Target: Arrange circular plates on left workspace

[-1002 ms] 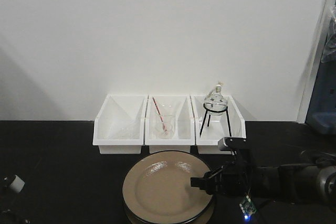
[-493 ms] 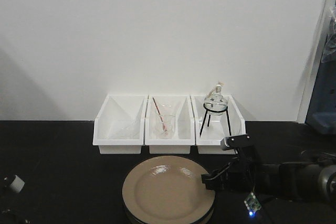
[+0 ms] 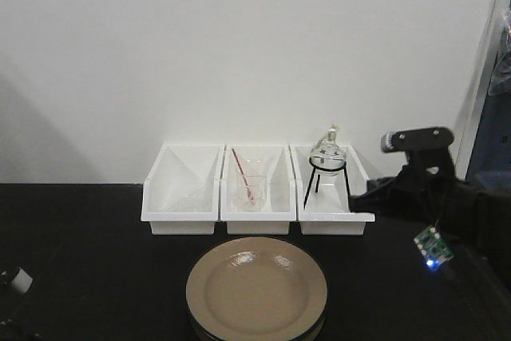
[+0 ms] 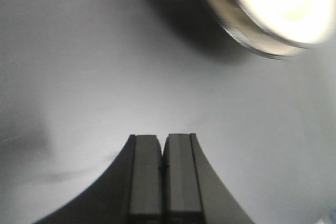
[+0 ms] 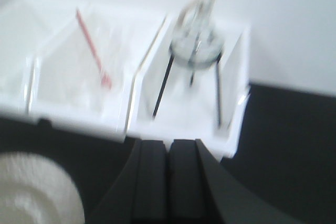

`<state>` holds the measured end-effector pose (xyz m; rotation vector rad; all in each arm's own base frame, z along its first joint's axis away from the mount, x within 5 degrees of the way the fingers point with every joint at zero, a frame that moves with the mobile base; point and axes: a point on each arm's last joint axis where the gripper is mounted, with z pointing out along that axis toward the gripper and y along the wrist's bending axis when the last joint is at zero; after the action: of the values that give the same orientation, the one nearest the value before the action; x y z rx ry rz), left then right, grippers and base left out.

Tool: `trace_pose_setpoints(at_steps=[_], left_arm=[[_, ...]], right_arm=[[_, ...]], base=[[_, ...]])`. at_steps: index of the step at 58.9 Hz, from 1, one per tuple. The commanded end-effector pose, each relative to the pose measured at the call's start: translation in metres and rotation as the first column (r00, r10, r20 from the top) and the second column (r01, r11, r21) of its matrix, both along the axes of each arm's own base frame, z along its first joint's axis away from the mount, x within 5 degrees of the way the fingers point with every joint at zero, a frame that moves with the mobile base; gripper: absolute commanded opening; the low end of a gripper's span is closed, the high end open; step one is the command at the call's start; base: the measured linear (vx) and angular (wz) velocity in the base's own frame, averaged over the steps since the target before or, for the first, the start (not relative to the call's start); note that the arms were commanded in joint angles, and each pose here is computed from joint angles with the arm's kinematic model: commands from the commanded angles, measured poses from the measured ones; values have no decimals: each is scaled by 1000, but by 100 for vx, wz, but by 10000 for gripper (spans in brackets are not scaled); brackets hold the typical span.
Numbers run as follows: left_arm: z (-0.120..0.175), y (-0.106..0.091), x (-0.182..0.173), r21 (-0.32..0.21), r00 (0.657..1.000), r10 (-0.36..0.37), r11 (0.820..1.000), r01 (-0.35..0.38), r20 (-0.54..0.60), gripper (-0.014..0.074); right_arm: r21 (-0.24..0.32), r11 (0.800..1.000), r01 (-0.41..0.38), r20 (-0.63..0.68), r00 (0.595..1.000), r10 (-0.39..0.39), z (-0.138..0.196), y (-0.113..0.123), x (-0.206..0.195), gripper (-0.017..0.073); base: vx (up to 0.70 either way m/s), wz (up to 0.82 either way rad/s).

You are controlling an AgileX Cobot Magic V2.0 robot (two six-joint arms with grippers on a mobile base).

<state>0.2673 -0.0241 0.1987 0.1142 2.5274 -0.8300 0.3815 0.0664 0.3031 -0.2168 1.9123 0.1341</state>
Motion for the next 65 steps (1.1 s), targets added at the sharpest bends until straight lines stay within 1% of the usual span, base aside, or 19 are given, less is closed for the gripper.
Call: trace_pose_setpoints(at_steps=[1, 7, 11, 16, 20, 23, 30, 35, 41, 46, 54, 58, 65], left_arm=[[13, 1, 1, 12, 999, 39, 999, -39, 29, 0], [10, 4, -2, 60, 1000, 31, 998, -31, -4, 0], [9, 5, -4, 84, 1000, 16, 996, -14, -21, 0], [14, 4, -8, 90, 1000, 2, 996, -1, -7, 0], [27, 4, -12, 97, 999, 3, 995, -7, 50, 0], [40, 4, -16, 102, 994, 19, 994, -30, 108, 0], [72, 2, -31, 102, 968, 38, 993, -65, 248, 0], [96, 1, -48, 118, 933, 22, 991, -69, 358, 0], [116, -2, -66, 136, 890, 2, 988, -72, 456, 0], [133, -4, -83, 150, 841, -13, 985, -82, 540, 0], [157, -6, -114, 154, 752, -14, 981, -117, 659, 0], [162, -7, -127, 154, 715, -12, 979, -135, 699, 0], [154, -7, -139, 149, 695, 8, 975, -165, 719, 0]], right_arm=[[46, 999, 15, 167, 986, -22, 64, -8, -31, -10], [60, 998, 10, 249, 968, -25, 93, -13, -67, -7], [62, 998, 8, 281, 960, -25, 101, -17, -92, -6], [68, 998, 7, 319, 947, -28, 106, -23, -128, -5], [72, 997, 7, 347, 937, -32, 105, -28, -158, -5], [77, 997, 13, 364, 931, -40, 102, -32, -179, -5], [88, 995, 38, 410, 909, -71, 89, -42, -227, -5], [102, 993, 56, 419, 903, -95, 71, -48, -251, -5], [143, 987, 80, 430, 893, -135, 51, -54, -276, -5], [174, 981, 85, 427, 891, -153, 34, -57, -290, -5], [172, 981, 88, 412, 898, -152, 12, -59, -298, -5], [168, 982, 90, 403, 903, -151, 7, -59, -298, -5], [163, 982, 91, 398, 905, -150, 6, -59, -297, -5]], base=[[0, 0], [0, 0], [0, 0], [0, 0], [0, 0], [0, 0], [0, 0], [0, 0], [0, 0], [0, 0], [0, 0], [0, 0], [0, 0]])
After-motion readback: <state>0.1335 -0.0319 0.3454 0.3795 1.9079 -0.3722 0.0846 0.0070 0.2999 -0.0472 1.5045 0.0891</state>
